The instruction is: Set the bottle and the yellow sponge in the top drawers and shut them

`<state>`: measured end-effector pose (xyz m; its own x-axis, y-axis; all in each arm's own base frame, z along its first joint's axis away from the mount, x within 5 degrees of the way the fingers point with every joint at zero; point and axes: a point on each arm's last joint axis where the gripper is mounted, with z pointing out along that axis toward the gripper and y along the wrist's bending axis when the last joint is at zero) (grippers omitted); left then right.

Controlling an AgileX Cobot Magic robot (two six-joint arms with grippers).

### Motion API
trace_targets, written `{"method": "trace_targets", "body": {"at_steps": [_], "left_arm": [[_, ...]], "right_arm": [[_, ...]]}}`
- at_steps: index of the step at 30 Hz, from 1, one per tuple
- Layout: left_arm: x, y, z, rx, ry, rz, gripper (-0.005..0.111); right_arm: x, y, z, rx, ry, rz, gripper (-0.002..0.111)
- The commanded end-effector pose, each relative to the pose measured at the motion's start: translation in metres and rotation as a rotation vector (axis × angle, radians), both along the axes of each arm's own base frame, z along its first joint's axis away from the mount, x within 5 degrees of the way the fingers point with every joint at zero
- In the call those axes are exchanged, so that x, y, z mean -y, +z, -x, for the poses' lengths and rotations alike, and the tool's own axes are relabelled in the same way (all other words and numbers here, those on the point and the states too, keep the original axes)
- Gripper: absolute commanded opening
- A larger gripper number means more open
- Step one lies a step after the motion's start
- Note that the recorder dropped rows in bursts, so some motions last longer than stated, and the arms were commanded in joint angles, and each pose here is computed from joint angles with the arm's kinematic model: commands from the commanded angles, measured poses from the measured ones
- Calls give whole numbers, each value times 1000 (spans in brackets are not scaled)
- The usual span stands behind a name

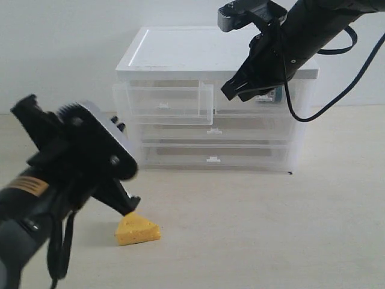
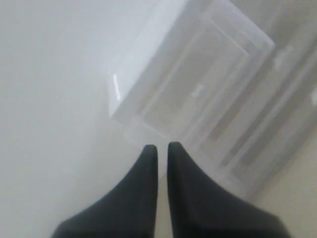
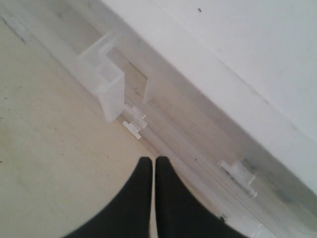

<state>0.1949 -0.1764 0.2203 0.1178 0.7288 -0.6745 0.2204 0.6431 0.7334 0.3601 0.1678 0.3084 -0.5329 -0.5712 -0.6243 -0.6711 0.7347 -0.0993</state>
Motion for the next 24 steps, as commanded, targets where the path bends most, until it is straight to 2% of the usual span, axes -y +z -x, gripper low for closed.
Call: {"method": "trace_targets", "body": {"at_steps": [1, 4, 7, 13, 17, 21, 24], "left_arm": [[-19, 34, -4, -165, 27, 321, 4], [-27, 54, -14, -323, -40, 407, 4], [-34, 71, -29, -426, -98, 456, 4], [-47, 93, -60, -590, -208, 489, 4], [-53, 99, -85, -741, -272, 402, 4], [-55, 100, -107, -871, -313, 199, 4], [-51, 105, -124, -898, -338, 124, 4]], "right_arm": [[3, 1, -1, -7, -5, 4, 0], [3, 1, -1, -7, -5, 4, 0], [3, 1, -1, -10, -4, 5, 0], [3, 0, 0, -25, -3, 10, 0], [3, 0, 0, -19, 9, 17, 0], [3, 0, 0, -18, 12, 20, 0], [3, 0, 0, -16, 16, 24, 0]]}}
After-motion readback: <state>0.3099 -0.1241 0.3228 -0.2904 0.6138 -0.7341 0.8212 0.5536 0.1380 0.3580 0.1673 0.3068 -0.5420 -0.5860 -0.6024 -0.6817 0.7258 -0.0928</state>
